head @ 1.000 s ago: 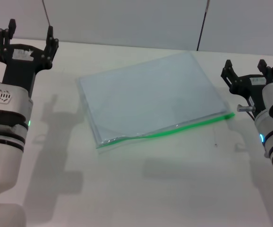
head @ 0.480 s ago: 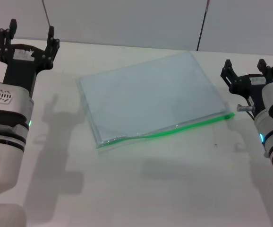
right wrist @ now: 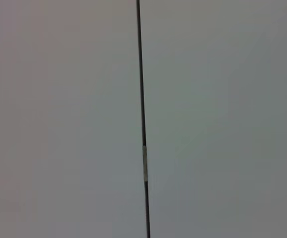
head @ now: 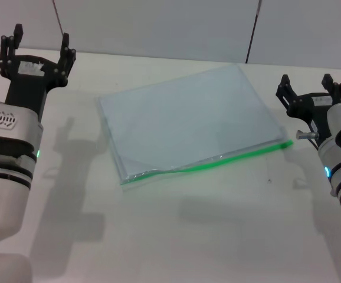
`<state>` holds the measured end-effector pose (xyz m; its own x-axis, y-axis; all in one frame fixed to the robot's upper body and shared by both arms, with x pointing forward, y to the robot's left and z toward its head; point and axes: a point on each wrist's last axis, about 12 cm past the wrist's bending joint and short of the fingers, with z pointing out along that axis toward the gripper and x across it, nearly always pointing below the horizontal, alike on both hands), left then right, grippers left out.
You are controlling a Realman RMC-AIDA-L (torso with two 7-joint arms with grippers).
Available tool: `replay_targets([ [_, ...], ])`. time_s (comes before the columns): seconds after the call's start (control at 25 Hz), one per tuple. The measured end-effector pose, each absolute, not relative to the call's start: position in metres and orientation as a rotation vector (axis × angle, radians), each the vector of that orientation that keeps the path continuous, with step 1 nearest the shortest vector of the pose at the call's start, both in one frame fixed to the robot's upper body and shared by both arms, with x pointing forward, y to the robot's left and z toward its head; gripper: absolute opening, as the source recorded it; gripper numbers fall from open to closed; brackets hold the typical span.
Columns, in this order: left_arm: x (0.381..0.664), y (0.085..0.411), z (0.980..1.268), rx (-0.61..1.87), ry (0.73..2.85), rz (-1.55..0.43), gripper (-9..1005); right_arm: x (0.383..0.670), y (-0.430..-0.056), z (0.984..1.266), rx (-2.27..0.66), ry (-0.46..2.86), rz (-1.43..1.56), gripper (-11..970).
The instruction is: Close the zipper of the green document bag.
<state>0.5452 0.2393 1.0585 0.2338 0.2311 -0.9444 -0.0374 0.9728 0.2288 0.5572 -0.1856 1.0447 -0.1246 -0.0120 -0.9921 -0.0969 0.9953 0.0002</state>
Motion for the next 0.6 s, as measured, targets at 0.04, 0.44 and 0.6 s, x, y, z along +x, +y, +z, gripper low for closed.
replay_targets([
  [0.04, 0.5452, 0.2391, 1.0586, 0.173, 1.323, 0.184, 827, 0.5572, -0.1858, 1.0445, -0.084, 1.695, 0.072, 876],
  [0.44, 0.5452, 0.2384, 1.0583, 0.178, 1.325, 0.182, 827, 0.5576, -0.1861, 1.0444, -0.087, 1.695, 0.069, 876],
  [0.6, 0.5452, 0.2384, 1.0582, 0.179, 1.326, 0.181, 827, 0.5576, -0.1865, 1.0441, -0.088, 1.695, 0.067, 876],
])
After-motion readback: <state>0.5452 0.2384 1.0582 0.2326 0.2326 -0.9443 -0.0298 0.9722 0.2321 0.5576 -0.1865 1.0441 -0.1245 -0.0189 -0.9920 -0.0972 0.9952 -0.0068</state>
